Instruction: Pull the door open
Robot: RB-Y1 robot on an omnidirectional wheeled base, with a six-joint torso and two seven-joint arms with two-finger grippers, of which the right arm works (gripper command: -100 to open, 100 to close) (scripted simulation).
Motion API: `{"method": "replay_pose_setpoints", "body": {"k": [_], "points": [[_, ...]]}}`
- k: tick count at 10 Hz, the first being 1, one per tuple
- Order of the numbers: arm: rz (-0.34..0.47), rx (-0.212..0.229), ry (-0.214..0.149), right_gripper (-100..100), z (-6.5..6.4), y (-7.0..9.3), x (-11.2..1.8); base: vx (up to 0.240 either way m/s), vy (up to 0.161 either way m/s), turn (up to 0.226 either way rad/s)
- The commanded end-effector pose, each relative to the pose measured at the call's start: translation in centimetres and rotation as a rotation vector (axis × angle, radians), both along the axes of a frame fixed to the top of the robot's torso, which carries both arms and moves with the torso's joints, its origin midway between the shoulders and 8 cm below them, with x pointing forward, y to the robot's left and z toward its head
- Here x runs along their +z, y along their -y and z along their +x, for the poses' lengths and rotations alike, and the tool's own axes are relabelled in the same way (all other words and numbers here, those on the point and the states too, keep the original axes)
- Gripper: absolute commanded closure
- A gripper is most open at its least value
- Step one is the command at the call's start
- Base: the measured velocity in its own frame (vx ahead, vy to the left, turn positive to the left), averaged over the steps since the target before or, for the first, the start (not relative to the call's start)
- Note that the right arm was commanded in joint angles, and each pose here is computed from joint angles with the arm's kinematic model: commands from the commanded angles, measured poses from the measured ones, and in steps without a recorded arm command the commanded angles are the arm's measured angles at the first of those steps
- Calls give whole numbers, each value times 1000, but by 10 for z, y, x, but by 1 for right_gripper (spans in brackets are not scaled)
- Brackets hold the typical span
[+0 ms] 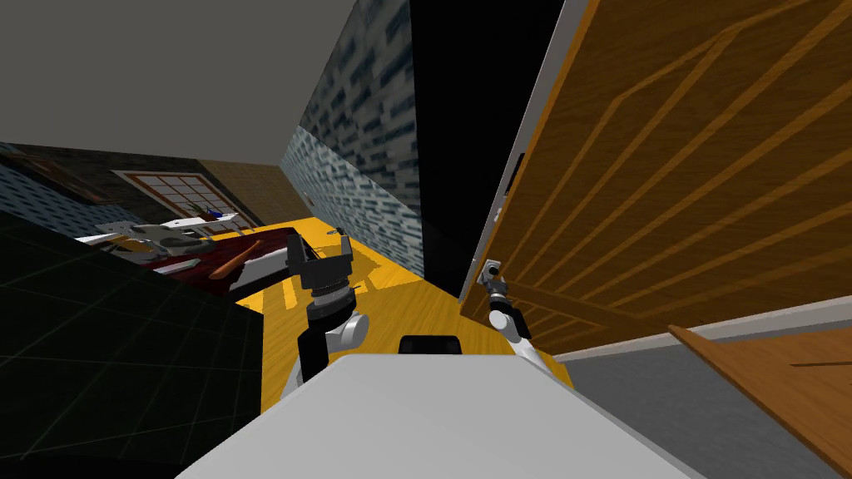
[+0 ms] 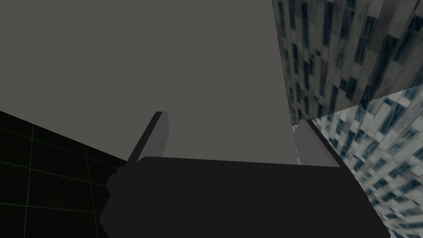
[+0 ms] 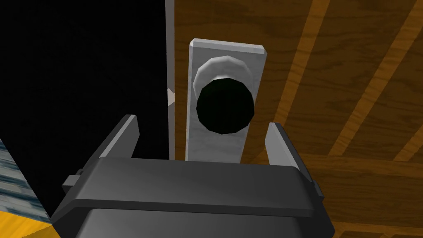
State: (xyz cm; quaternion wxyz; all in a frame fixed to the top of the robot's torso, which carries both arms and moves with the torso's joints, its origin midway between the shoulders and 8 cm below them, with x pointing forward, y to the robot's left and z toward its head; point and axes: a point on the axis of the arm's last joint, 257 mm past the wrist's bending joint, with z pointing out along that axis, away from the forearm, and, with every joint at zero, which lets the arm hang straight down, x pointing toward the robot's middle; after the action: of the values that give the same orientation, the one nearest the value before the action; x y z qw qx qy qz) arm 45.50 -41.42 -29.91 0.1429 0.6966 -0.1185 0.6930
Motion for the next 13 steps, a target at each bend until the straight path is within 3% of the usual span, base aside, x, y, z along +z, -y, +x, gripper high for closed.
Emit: {"method": "replay_pose_setpoints", "body": {"k": [1, 4, 5, 6, 11, 13], "points": [[1, -25, 4, -100, -5, 22, 1, 166, -43, 119], [1, -47, 8, -100, -9, 42, 3, 123, -42, 71], [-1, -42, 6, -100, -8, 37, 3, 30, -16, 11], [-1, -42, 6, 100, -8, 37, 3, -3, -3, -29], [-1, -42, 6, 100, -8, 37, 3, -6, 2, 2], [3, -29, 6, 100, -9, 36, 2, -155, -19, 95]]}}
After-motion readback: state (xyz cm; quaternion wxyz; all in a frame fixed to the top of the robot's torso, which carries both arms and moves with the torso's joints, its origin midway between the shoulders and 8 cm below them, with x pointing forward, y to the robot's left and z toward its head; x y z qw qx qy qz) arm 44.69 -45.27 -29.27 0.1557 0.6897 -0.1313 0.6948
